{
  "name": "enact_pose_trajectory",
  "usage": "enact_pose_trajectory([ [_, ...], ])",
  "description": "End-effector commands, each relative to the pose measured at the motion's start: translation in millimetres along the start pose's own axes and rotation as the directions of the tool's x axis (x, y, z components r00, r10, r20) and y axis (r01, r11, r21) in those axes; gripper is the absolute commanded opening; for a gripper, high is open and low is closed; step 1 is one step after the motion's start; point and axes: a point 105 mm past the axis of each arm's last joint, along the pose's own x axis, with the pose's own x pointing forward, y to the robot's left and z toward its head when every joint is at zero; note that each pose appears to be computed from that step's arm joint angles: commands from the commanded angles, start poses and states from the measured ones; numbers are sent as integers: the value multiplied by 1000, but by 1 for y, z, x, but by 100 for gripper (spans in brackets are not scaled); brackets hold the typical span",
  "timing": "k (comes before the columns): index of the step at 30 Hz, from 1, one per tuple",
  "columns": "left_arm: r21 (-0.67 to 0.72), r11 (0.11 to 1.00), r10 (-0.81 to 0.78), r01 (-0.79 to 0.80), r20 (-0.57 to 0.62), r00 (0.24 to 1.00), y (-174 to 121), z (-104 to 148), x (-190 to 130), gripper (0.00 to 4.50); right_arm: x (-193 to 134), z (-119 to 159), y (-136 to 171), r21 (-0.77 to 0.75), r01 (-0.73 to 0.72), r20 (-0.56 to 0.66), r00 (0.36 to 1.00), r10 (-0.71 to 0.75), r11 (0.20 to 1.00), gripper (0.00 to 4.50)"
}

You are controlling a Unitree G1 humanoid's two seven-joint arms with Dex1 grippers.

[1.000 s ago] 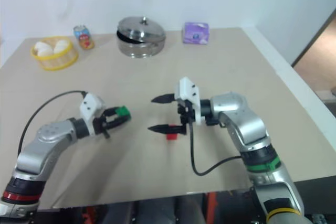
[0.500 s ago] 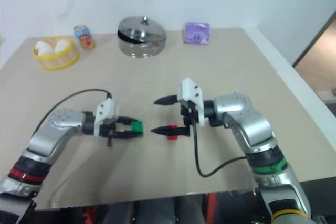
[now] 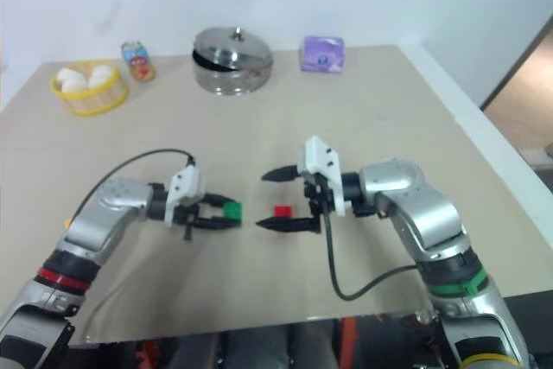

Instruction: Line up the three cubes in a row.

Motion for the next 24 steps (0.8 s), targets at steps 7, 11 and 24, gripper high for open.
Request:
enact_pose_trajectory([
  [7, 25, 1000, 8, -7, -44, 999, 2, -6, -1, 137, -5, 16, 3, -59, 8, 26, 1000, -7, 998, 450],
  [11, 17, 1000, 26, -26, -39, 999, 5, -5, -3, 291, -5, 16, 3, -58, 5, 24, 1000, -4, 998, 450],
  [24, -43, 986, 162, -161, 26, 986, 4, 22, -47, 447, -3, 18, 2, -66, -9, 26, 1000, 10, 998, 450],
])
